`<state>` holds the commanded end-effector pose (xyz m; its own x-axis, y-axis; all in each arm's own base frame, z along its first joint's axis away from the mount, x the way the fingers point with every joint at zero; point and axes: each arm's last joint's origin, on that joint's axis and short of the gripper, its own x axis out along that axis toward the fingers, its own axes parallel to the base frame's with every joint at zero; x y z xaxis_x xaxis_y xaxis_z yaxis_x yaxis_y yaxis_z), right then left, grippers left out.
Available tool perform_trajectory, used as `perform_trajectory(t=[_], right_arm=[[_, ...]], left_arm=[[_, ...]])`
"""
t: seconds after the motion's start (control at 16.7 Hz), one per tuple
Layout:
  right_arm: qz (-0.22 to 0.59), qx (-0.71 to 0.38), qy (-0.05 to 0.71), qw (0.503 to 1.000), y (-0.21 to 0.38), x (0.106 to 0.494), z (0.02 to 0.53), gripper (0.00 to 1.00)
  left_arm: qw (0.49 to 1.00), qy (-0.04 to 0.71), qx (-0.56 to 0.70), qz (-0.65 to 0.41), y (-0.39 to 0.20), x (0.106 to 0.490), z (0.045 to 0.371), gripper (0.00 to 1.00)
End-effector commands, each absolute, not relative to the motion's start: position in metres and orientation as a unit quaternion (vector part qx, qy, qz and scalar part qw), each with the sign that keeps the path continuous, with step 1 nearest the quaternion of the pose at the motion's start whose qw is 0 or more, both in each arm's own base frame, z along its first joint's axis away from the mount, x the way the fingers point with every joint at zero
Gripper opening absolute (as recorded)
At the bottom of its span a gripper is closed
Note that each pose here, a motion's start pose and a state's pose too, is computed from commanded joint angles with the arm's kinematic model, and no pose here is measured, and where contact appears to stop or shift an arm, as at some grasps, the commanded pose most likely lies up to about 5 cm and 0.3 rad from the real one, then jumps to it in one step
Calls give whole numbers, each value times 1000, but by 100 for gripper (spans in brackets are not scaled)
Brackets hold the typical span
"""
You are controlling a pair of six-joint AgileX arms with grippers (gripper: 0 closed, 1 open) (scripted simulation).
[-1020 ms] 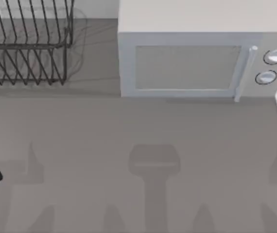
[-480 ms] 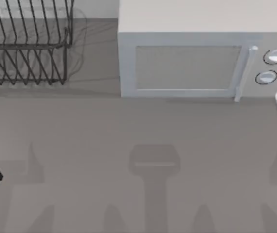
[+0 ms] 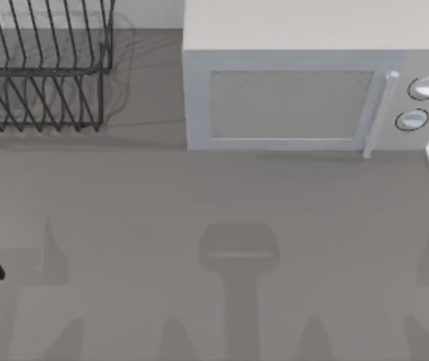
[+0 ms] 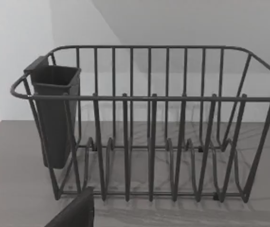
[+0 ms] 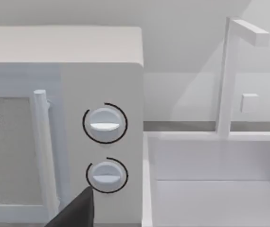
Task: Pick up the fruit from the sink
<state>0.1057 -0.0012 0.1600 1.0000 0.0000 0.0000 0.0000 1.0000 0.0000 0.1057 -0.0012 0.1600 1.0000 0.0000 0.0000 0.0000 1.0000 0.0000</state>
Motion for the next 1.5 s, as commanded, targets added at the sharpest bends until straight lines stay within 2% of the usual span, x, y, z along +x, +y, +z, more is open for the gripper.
perform_trajectory(t=[0.54, 0.72, 0.9, 1.14, 1.32, 1.5], right_arm=[[-2, -2, 10, 1000, -2, 106, 166, 100], [-11, -11, 52, 999, -4, 109, 190, 100], [-23, -22, 126, 992, -7, 123, 224, 100], [-36, -34, 265, 963, -17, 172, 269, 100], [-40, -37, 379, 924, -32, 232, 285, 100], [-37, -33, 486, 873, -52, 298, 277, 100]], left_arm=[[1000, 0, 0, 0, -1, 106, 160, 100], [1000, 0, 0, 0, -1, 106, 160, 100], [1000, 0, 0, 0, -1, 106, 160, 100], [1000, 0, 0, 0, -1, 106, 160, 100], [1000, 0, 0, 0, -1, 106, 160, 100], [1000, 0, 0, 0, -1, 106, 160, 100]])
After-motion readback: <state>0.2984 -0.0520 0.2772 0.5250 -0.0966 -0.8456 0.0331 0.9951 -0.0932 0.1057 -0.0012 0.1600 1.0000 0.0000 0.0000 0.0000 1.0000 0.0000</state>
